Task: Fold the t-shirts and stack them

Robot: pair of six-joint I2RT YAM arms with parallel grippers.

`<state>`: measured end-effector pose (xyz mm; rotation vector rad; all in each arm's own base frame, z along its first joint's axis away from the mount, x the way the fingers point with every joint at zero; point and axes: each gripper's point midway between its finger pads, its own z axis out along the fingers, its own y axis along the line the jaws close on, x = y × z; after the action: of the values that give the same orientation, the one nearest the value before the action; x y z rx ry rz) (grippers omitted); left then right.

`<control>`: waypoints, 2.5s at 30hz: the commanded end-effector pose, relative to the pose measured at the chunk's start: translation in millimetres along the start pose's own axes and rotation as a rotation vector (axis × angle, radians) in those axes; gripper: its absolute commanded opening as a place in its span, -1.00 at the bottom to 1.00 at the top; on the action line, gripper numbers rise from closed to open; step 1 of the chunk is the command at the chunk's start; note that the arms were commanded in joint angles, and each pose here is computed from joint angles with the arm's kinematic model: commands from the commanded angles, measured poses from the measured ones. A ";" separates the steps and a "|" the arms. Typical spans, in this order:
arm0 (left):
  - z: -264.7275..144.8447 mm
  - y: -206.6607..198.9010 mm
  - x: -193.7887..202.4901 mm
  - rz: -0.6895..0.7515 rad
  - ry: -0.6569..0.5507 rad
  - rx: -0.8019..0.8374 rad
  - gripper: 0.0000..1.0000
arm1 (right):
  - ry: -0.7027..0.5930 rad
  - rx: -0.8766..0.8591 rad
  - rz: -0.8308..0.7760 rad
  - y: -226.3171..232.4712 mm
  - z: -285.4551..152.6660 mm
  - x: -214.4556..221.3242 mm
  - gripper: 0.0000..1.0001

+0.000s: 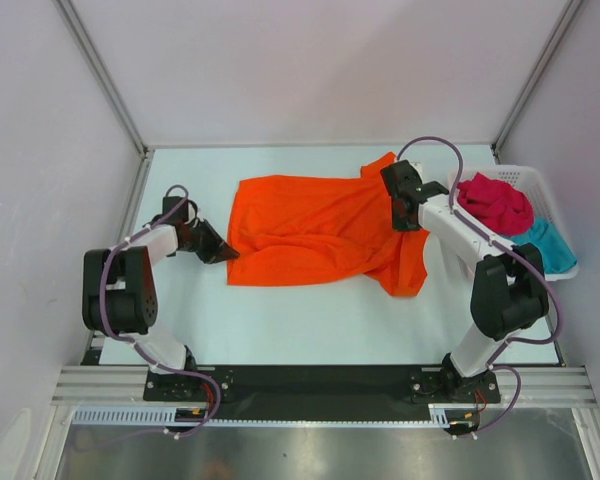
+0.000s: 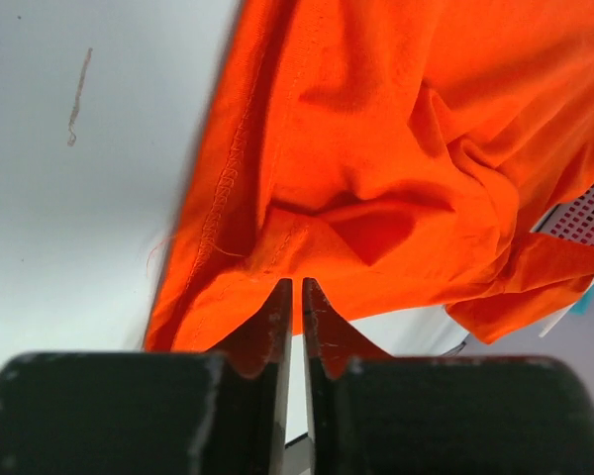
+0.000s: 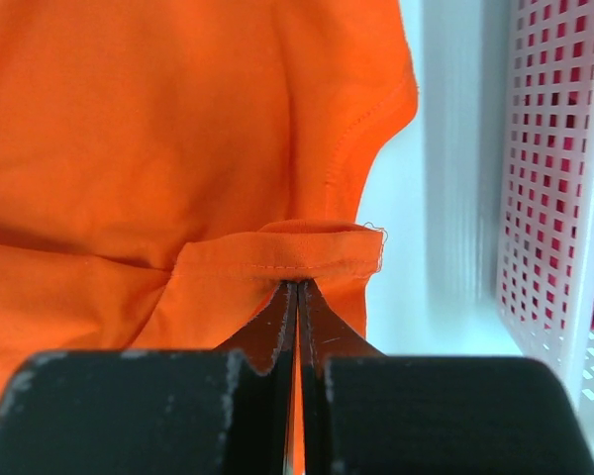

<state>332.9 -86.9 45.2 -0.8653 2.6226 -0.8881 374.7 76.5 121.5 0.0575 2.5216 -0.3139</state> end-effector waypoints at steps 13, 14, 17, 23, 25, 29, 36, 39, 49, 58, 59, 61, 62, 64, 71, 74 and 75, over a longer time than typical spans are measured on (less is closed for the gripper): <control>-4.5 -2.3 -11.6 0.069 -0.092 -0.026 -0.12 | -0.045 -0.032 0.026 1.0 -11.5 -4.7 -1.00; -3.8 -0.7 -12.1 0.069 -0.094 -0.033 -0.11 | -0.045 -0.033 0.025 1.5 -11.7 -4.6 -1.00; 3.5 3.0 -8.1 0.068 -0.077 -0.039 -0.10 | -0.041 -0.032 0.023 1.3 -11.2 -3.1 -1.00; 16.6 14.8 -3.4 0.056 -0.061 -0.071 -0.11 | -0.042 -0.029 0.024 -0.2 -13.1 -3.0 -1.00; 20.8 18.1 -0.9 0.050 -0.051 -0.072 -0.12 | -0.046 -0.030 0.026 -0.5 -14.5 -4.4 -1.00; 24.4 18.1 1.5 0.048 -0.044 -0.070 -0.21 | -0.049 -0.030 0.028 -2.2 -17.5 -5.9 -1.00; 15.3 9.9 -0.3 0.053 -0.068 -0.057 -1.00 | -0.055 -0.027 0.032 -4.2 -21.1 -6.3 -1.00; 4.3 1.9 -3.5 0.068 -0.092 -0.050 -1.00 | -0.056 -0.025 0.032 -5.4 -22.7 -5.8 -1.00; -52.1 -36.4 -11.8 0.127 -0.186 0.007 -1.00 | -0.084 -0.021 0.050 -17.9 -40.8 -3.1 -1.00; -99.0 -50.8 2.6 0.175 -0.250 0.051 -1.00 | -0.115 -0.051 0.077 -29.2 -83.1 14.0 -1.00; -104.9 -51.2 3.0 0.175 -0.263 0.055 -1.00 | -0.124 -0.056 0.087 -29.5 -90.0 15.1 -1.00; -122.6 -55.5 8.3 0.195 -0.297 0.068 -1.00 | -0.144 -0.077 0.088 -30.5 -109.3 20.1 -1.00; -129.4 -56.1 8.6 0.198 -0.314 0.071 -1.00 | -0.152 -0.078 0.091 -32.1 -114.8 21.6 -1.00; -147.6 -59.6 14.2 0.211 -0.343 0.083 -1.00 | -0.163 -0.099 0.094 -33.1 -132.7 28.4 -1.00; -181.7 -51.9 27.0 0.215 -0.402 0.088 -1.00 | -0.136 -0.130 0.103 -37.1 -158.0 66.1 -1.00; -178.1 -41.4 31.1 0.203 -0.391 0.082 -1.00 | -0.103 -0.130 0.113 -38.2 -154.9 82.5 -1.00; -176.9 -39.3 32.3 0.199 -0.388 0.082 -1.00 | -0.098 -0.147 0.101 -34.8 -155.6 84.6 -1.00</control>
<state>266.3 -50.1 214.9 -0.6663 2.2446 -0.6916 232.8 83.5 218.5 0.0759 2.3745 -0.0642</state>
